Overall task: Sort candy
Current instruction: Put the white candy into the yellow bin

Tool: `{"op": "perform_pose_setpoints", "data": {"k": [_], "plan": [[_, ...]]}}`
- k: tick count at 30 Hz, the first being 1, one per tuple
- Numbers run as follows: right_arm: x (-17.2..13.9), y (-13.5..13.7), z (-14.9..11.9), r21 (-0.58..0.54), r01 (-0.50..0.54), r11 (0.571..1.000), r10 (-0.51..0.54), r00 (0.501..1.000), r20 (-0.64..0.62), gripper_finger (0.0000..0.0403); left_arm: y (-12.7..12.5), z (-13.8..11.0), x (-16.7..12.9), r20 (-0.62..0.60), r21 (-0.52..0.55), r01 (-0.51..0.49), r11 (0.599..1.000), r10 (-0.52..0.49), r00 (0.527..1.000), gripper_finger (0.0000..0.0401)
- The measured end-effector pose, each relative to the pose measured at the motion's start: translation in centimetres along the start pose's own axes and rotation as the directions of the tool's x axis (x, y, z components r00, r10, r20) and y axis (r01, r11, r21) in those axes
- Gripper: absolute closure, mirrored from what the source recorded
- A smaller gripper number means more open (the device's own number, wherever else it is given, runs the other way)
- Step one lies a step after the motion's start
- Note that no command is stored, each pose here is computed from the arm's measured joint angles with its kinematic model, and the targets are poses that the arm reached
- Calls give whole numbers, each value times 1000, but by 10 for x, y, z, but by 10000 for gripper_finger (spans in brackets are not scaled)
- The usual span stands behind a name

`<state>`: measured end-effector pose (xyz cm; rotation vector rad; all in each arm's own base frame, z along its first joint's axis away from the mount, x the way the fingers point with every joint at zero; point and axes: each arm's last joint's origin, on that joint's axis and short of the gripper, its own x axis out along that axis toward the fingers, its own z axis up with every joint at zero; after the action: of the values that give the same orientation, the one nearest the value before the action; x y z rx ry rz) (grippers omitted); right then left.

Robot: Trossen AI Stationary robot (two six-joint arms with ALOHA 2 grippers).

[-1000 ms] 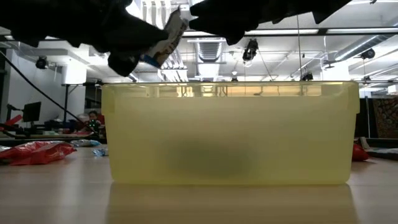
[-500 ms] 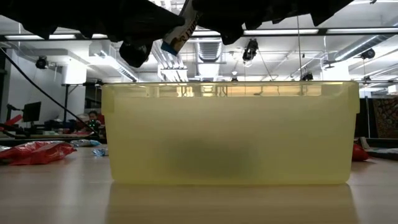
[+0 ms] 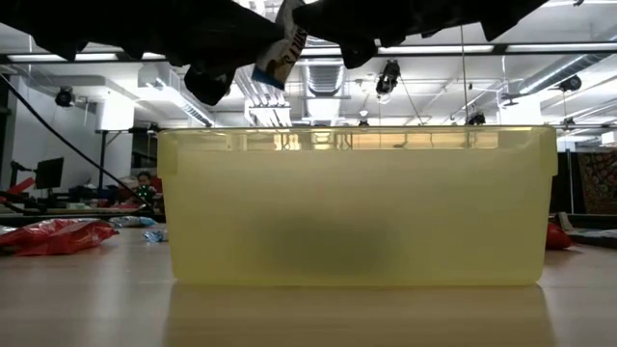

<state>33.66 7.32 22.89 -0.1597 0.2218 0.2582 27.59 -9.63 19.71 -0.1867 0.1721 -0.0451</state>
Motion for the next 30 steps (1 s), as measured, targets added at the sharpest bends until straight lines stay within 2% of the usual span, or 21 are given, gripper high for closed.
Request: {"op": "perform_pose_setpoints", "data": {"k": [5,8,11,14,19,25,30], "plan": [[-7,1,-1,71,-14,997,19,997,-69,388,2,1,-6,-51,17,-14,1000,15,999,314],[-12,3,-2,155,-94,983,112,987,-112,389,3,5,-11,-78,22,-21,1000,22,997,303],[-16,8,-7,282,-210,936,263,951,-164,389,4,8,-19,-120,25,-30,999,33,992,298],[-19,13,-15,416,-224,881,346,906,-245,389,7,8,-28,-181,16,-49,999,51,982,296],[-22,15,-24,450,-191,872,360,874,-327,376,10,5,-35,-257,1,-96,995,93,962,296],[-21,13,-25,435,-119,892,288,893,-345,301,14,-9,-31,-334,-32,-158,987,139,932,296],[-22,12,-24,431,-112,896,277,898,-341,248,18,-24,-34,-454,-28,-227,973,190,870,291]]}}
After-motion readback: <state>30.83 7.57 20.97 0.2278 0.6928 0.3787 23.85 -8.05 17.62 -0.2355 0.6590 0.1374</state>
